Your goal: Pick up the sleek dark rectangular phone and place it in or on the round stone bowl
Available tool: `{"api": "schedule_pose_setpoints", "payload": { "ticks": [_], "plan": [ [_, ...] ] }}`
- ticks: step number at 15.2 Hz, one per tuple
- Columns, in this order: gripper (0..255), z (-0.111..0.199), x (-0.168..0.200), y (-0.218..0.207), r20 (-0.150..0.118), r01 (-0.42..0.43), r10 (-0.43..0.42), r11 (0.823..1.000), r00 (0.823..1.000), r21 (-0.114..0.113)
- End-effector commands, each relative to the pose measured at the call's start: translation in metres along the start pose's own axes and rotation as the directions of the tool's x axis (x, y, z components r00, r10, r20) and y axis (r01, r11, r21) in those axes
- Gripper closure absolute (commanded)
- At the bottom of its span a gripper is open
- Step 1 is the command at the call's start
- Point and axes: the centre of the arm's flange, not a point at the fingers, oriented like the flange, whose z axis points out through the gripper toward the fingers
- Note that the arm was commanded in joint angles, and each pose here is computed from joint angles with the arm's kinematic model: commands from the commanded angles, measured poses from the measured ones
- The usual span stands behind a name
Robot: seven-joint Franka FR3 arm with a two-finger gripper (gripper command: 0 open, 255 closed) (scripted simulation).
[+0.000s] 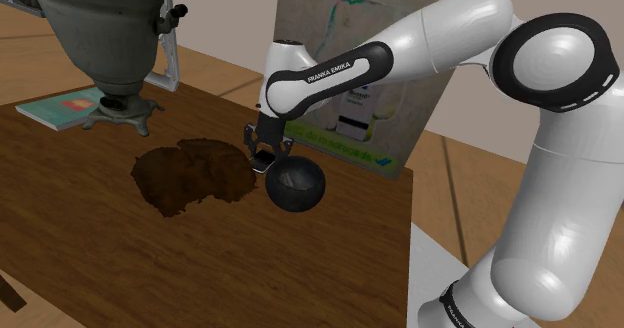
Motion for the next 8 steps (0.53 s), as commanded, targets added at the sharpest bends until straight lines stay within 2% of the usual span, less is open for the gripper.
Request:
{"api": "schedule_pose_setpoints", "payload": {
  "ticks": [1,8],
  "plan": [
    [255,0.001,0.0,0.0,0.001,0.0,0.0,1.0,1.0,-0.001],
    [255,-0.031,-0.001,-0.002,0.001,0.0,0.0,1.0,1.0,-0.001]
  ]
}}
